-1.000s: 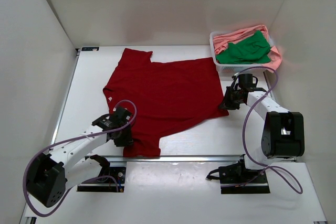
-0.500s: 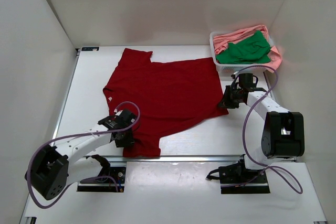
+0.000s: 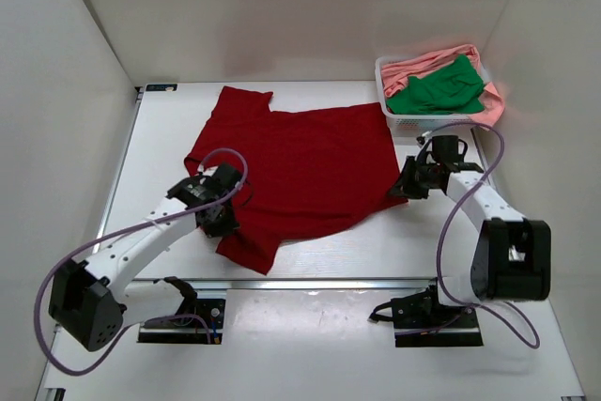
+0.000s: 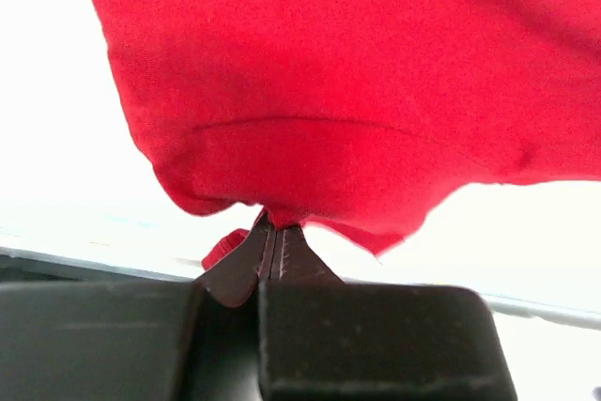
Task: Fold and stack the t-shirts
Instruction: Grap the side of the flattened tshirt closest away from the robot with both arms, then fold the flattened tshirt in 1/3 of the way
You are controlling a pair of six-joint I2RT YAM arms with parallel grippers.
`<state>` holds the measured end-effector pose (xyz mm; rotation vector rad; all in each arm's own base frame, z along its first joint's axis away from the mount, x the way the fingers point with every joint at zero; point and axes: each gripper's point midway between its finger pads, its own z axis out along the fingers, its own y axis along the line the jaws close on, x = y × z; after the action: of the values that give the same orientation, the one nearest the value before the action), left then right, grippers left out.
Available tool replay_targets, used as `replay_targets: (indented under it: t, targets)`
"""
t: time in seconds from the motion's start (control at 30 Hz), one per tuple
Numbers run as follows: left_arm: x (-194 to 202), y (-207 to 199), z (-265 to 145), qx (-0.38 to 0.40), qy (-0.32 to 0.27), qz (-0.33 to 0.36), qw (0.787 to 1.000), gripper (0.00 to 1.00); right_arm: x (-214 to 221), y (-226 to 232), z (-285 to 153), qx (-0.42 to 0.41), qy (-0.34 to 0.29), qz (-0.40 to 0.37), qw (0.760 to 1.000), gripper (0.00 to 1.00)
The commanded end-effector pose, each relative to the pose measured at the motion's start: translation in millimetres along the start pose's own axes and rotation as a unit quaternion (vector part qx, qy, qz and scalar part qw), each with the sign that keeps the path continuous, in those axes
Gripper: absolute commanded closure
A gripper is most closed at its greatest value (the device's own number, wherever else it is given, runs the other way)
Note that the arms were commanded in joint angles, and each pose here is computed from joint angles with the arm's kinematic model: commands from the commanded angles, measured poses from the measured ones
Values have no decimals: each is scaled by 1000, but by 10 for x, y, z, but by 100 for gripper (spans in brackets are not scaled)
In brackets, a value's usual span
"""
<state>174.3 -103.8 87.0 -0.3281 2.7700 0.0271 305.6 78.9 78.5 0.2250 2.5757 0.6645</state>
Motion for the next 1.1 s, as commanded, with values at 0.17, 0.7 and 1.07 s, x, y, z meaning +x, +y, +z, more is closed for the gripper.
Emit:
replay_targets:
  t: [0.17, 0.7, 1.07]
  targets:
    - [230, 411, -545, -14, 57, -24, 998, 100, 987, 63, -425, 41, 91, 33, 994, 100]
    - [-33, 482, -690, 25, 24, -67, 997, 100, 1479, -163, -725, 76, 141, 105, 981, 100]
    - [-722, 439, -447, 3, -2, -73, 997, 100, 918, -115, -465, 59, 152, 93, 982, 100]
